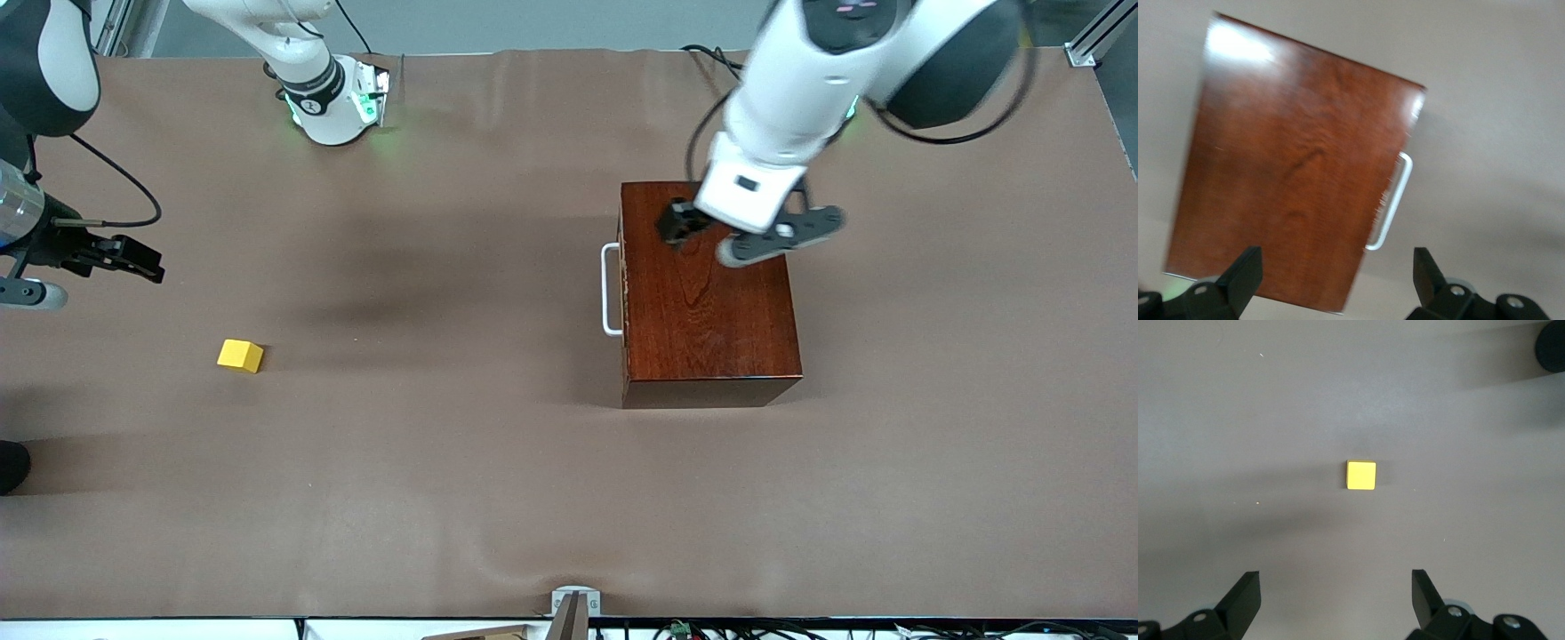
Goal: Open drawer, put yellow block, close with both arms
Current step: 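Reach the left gripper to the white drawer handle while the right gripper approaches the cube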
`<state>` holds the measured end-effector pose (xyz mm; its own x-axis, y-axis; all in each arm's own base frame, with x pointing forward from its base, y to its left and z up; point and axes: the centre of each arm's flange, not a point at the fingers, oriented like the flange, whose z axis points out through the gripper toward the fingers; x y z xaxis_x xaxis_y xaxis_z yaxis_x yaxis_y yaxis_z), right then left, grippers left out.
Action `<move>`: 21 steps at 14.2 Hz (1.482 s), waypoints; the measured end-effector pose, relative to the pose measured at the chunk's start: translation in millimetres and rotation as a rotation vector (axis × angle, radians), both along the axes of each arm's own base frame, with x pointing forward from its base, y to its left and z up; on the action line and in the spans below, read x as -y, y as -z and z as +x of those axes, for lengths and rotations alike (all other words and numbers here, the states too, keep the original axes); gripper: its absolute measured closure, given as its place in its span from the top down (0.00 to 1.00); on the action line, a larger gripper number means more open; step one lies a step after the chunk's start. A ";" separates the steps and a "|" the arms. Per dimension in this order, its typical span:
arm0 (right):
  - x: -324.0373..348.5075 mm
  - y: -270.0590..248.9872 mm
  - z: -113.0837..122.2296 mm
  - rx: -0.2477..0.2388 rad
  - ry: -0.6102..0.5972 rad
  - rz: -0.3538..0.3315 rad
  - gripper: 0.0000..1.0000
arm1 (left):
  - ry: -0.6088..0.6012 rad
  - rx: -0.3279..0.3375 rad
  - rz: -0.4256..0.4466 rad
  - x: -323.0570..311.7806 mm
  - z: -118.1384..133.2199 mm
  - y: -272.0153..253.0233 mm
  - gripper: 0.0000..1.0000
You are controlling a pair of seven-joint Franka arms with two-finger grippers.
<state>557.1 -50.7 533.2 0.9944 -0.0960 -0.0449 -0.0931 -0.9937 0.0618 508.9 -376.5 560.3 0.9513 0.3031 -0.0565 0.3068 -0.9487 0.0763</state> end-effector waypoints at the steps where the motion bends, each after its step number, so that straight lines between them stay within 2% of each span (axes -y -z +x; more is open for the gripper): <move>1: 4.8 3.9 1.4 0.002 0.003 0.000 1.00 | 0.023 0.006 0.001 18.1 -5.5 9.4 1.00; 4: 23.8 20.1 10.6 0.021 -0.002 -0.001 1.00 | 0.075 0.023 0.019 71.4 -14.9 41.1 1.00; 7: 38.7 42.0 22.1 0.028 -0.003 -0.001 1.00 | 0.102 0.017 0.025 110.7 -11.7 80.6 1.00; 11: 54.0 68.8 31.5 0.015 -0.019 0.001 1.00 | 0.160 -0.005 0.104 148.9 -27.3 146.3 1.00; 14: 56.5 92.4 42.1 0.019 -0.022 0.001 1.00 | 0.187 -0.024 0.154 160.7 -35.0 183.5 1.00; 18: 61.6 126.3 53.9 0.018 -0.020 0.001 1.00 | 0.230 -0.017 0.227 158.5 -29.7 219.9 1.00; 21: 62.9 141.8 58.6 0.018 -0.021 0.001 1.00 | 0.279 -0.038 0.249 160.5 -32.1 242.8 1.00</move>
<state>615.8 -113.6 391.4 0.9968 -0.0755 -0.0275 -0.0738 -0.9955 0.0589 476.8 -536.9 317.5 0.9978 0.0416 -0.0509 0.0322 -0.9843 -0.1735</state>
